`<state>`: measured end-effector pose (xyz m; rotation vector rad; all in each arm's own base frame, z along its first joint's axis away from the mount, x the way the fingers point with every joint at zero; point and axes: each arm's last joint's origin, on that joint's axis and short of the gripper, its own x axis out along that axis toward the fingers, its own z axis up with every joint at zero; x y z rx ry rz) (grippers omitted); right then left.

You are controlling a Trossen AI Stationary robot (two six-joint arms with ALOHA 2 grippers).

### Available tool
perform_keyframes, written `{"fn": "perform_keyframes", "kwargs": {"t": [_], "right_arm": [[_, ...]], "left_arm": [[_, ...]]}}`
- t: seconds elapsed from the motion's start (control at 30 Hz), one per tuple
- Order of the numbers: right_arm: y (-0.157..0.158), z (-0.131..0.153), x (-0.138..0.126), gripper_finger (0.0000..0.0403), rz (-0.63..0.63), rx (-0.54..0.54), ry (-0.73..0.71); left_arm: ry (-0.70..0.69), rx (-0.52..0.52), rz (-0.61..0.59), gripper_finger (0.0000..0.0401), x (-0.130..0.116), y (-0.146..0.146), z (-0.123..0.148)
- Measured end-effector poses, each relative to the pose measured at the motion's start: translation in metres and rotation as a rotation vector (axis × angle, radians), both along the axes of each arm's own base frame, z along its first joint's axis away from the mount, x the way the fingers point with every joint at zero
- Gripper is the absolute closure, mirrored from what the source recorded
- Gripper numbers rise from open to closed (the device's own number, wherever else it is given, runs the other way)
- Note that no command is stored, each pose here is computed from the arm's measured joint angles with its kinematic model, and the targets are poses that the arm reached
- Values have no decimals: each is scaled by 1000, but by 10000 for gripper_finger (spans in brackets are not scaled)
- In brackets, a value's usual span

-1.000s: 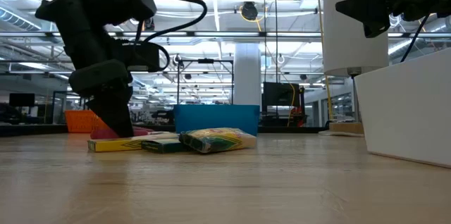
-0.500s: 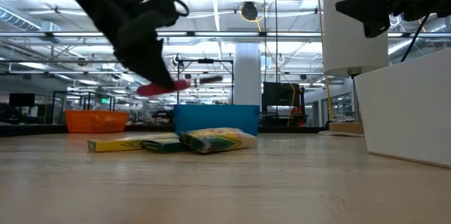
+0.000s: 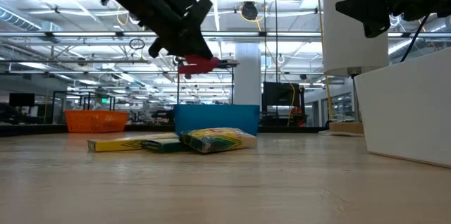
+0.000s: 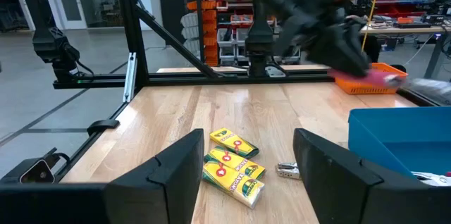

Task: Pick & Place School Supplies
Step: Put the bottom pink hole puncher into the blue bin, then put the yellow crayon pack into the orange bin

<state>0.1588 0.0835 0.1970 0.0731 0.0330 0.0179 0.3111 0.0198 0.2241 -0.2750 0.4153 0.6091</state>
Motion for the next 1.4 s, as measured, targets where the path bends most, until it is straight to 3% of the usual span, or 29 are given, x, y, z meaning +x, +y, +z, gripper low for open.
{"fn": "perform_keyframes", "kwargs": {"t": [0.33, 0.63, 0.9, 1.23, 1.4], "right_arm": [[0, 0, 0, 193, 0, -2, 0], [0, 0, 0, 193, 0, -7, 0], [0, 0, 0, 193, 0, -7, 0], [0, 0, 0, 193, 0, -7, 0], [0, 0, 0, 193, 0, -7, 0]], "left_arm": [[-85, 3, 163, 324, -1, 50, 3], [-146, -44, 256, 312, 15, 75, -26], [-78, -53, 271, 339, 23, 82, -58], [-77, -51, 267, 365, 23, 82, -58], [-132, -117, 131, 364, 26, 77, -49]]}}
